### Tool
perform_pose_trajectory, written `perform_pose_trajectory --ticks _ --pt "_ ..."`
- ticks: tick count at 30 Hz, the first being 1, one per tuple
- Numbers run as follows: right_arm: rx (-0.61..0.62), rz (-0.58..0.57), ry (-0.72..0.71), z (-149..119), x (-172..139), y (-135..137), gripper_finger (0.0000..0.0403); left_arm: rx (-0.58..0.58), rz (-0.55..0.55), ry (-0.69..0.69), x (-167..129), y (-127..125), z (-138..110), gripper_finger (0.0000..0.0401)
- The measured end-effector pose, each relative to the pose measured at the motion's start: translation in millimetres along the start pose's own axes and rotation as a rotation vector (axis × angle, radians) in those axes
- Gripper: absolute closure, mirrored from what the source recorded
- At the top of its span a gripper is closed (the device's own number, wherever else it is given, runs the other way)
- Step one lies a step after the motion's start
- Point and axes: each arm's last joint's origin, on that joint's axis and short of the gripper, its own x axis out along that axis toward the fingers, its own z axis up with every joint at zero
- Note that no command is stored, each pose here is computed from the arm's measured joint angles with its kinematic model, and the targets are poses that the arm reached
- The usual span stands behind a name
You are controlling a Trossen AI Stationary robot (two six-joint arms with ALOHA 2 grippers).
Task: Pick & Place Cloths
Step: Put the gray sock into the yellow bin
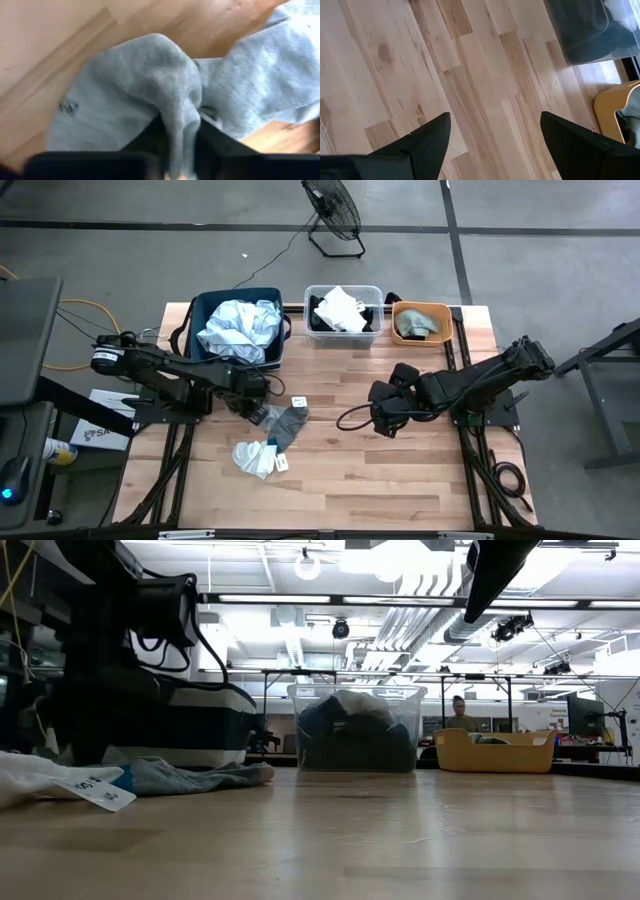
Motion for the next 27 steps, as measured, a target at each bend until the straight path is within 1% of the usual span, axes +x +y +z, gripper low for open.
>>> perform_pose_trajectory --ticks 1,2,3,6,9,12,15,20,23,27 --pt "0.001 0.0 0.0 0.0 0.0 0.0 0.0102 0.004 -0.009 0.005 0.1 -0.5 0.0 0.0367" --pt "0.005 0.001 0.0 0.0 0.0 0.0 0.0102 0.009 -0.016 0.009 0.2 -0.9 0.0 0.0382" --pt "0.008 0.001 0.0 0.0 0.0 0.0 0.0102 0.016 -0.025 0.01 -0.4 -1.4 0.1 0.0388" --pt "0.012 0.006 -0.004 0.5 0.0 0.5 0.0102 0.048 -0.049 0.019 -6.3 -6.1 2.1 0.0386" --pt "0.019 0.017 -0.017 1.9 0.0 1.5 0.0102 0.11 -0.111 0.008 -20.7 -19.0 8.3 0.0394" --pt "0.019 0.038 -0.043 4.7 -0.2 3.6 0.0102 0.206 -0.173 -0.045 -43.2 -35.2 17.3 0.0394" --pt "0.001 0.067 -0.085 9.0 -0.6 6.6 0.0102 0.305 -0.247 -0.13 -71.5 -52.9 27.1 0.0395" --pt "-0.046 0.13 -0.193 19.8 -2.9 13.5 0.0102 0.424 -0.28 -0.276 -121.4 -71.5 37.4 0.0397" --pt "-0.065 0.163 -0.274 28.8 -4.4 16.0 0.0102 0.471 -0.315 -0.358 -146.7 -79.4 41.4 0.0397" --pt "-0.052 0.195 -0.39 44.1 -6.0 15.1 0.0102 0.485 -0.342 -0.457 -173.1 -86.0 45.0 0.0398"
